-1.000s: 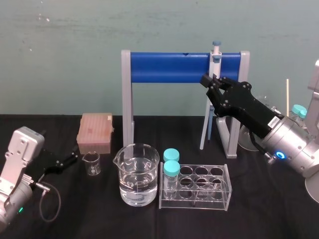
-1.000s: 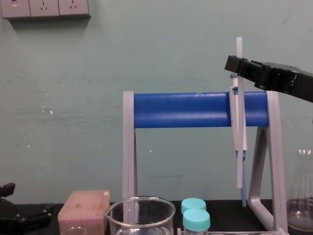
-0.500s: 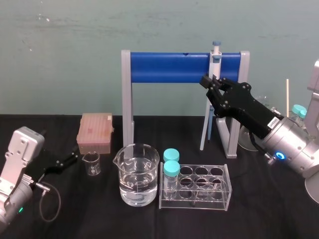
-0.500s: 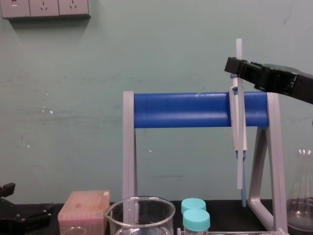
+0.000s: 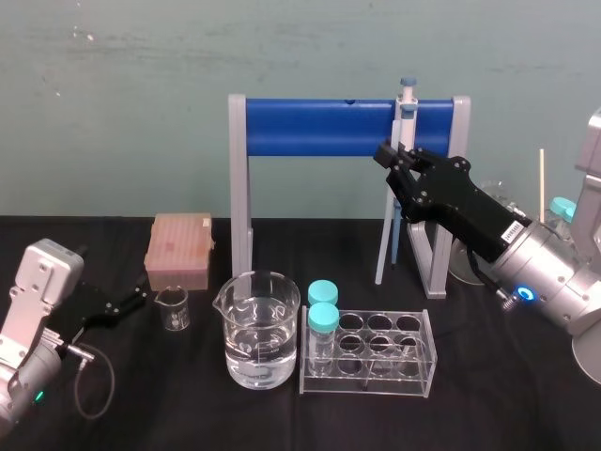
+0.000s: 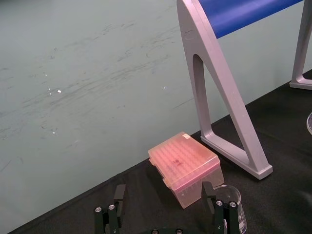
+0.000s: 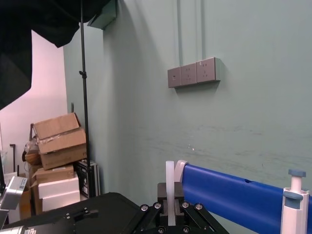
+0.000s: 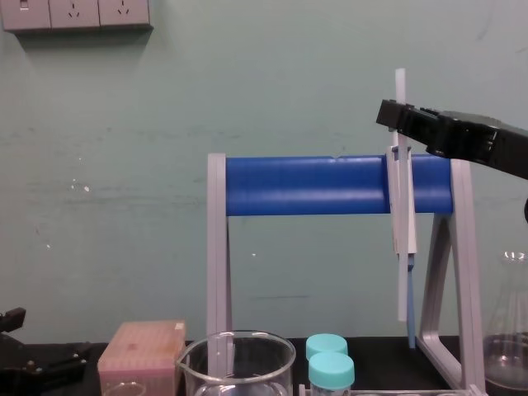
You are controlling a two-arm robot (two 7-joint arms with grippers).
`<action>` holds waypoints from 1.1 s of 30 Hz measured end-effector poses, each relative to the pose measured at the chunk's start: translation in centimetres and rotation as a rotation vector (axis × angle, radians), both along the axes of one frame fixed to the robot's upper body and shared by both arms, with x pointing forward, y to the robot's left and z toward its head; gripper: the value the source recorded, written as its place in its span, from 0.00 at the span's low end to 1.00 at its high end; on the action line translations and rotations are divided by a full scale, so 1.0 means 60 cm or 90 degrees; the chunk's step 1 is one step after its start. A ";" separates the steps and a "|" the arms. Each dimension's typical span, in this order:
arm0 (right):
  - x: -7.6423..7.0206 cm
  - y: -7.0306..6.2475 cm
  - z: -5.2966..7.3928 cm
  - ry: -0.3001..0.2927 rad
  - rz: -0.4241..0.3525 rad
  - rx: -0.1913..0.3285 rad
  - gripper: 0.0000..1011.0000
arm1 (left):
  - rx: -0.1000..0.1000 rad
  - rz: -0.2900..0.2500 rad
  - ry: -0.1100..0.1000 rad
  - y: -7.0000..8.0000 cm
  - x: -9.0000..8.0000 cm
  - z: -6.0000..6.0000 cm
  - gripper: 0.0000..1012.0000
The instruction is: Pick up the stirring rod with one hand, then place it down.
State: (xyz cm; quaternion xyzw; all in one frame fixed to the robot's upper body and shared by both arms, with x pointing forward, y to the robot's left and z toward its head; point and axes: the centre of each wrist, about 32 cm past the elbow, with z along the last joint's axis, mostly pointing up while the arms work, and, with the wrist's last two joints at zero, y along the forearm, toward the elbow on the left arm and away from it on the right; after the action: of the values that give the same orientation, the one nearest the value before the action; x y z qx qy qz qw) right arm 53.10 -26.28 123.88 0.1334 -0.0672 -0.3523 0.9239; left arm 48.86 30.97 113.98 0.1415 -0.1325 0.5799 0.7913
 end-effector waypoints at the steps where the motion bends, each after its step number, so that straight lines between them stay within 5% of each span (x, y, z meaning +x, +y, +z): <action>1: 0.000 0.000 0.000 0.000 0.000 0.000 0.07 | 0.000 0.000 0.000 0.000 0.000 0.000 0.99; 33: 0.005 -0.001 -0.008 0.006 0.015 -0.010 0.07 | 0.000 0.000 0.000 0.000 0.000 0.000 0.99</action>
State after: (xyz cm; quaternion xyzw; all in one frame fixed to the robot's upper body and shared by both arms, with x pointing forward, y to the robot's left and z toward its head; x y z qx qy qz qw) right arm 53.40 -26.33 123.40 0.1251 -0.0643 -0.3412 0.9294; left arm 48.86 30.97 113.98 0.1415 -0.1325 0.5799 0.7913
